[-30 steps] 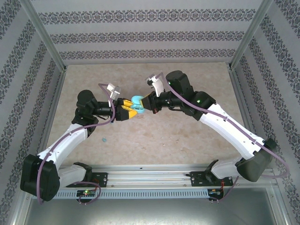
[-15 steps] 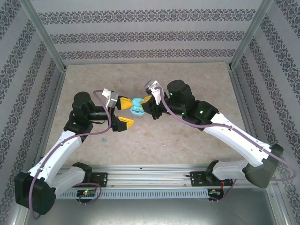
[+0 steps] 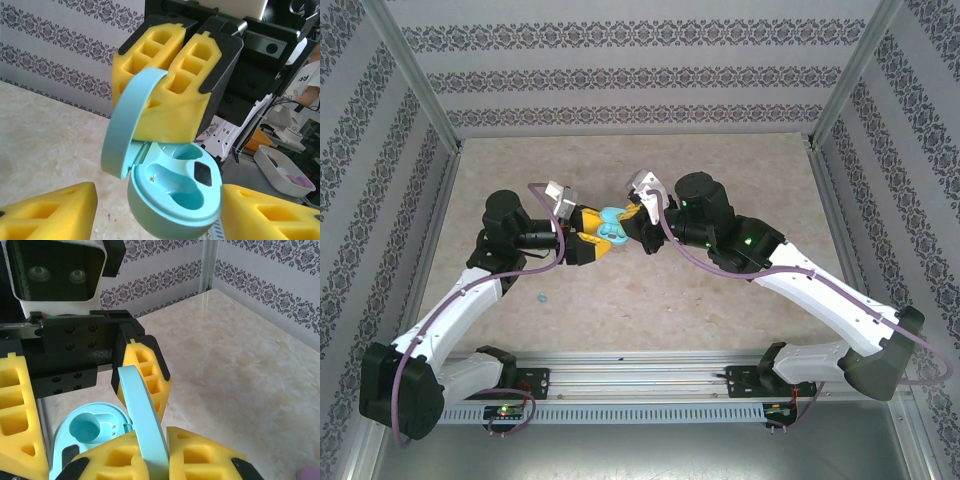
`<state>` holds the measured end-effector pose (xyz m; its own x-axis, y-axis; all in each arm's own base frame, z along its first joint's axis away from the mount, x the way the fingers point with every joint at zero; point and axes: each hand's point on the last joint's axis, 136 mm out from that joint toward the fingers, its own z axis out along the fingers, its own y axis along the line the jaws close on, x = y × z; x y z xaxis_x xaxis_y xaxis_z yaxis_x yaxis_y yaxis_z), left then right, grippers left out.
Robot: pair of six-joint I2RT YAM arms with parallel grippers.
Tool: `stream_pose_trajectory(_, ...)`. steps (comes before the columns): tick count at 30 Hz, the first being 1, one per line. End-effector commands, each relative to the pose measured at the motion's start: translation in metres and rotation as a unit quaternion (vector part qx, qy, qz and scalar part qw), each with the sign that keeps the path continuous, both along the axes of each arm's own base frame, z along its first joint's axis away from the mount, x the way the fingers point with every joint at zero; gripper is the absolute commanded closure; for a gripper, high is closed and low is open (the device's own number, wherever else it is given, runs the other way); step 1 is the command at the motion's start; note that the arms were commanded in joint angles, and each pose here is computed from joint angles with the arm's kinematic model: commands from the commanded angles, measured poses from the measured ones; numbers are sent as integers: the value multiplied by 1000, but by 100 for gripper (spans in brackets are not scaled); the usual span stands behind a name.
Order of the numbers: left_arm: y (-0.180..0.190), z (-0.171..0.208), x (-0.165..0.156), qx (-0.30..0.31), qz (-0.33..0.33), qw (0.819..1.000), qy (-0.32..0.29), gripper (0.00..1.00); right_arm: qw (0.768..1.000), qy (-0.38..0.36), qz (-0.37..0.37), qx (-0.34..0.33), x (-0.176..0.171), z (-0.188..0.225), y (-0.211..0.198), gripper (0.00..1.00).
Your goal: Insert the wireless bluetooth earbuds into the charging case
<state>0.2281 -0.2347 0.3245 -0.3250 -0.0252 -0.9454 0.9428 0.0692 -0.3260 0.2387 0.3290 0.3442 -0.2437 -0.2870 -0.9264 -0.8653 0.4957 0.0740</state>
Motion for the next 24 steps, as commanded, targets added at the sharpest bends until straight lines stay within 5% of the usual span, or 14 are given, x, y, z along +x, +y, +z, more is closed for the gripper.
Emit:
stream_pose_trajectory(1,2,18,-4,-16,-10,999,-37,39,1000,-14,4,6,-1,5,4,96)
stream_pose_trajectory(14,2,18,-9,-16,-17,998,-55,55,1000,-9,9,11,0,4,9,96)
stream_pose_trajectory(24,2,18,-14,-16,-22,997,-68,77,1000,-5,6,18,1,6,10,89)
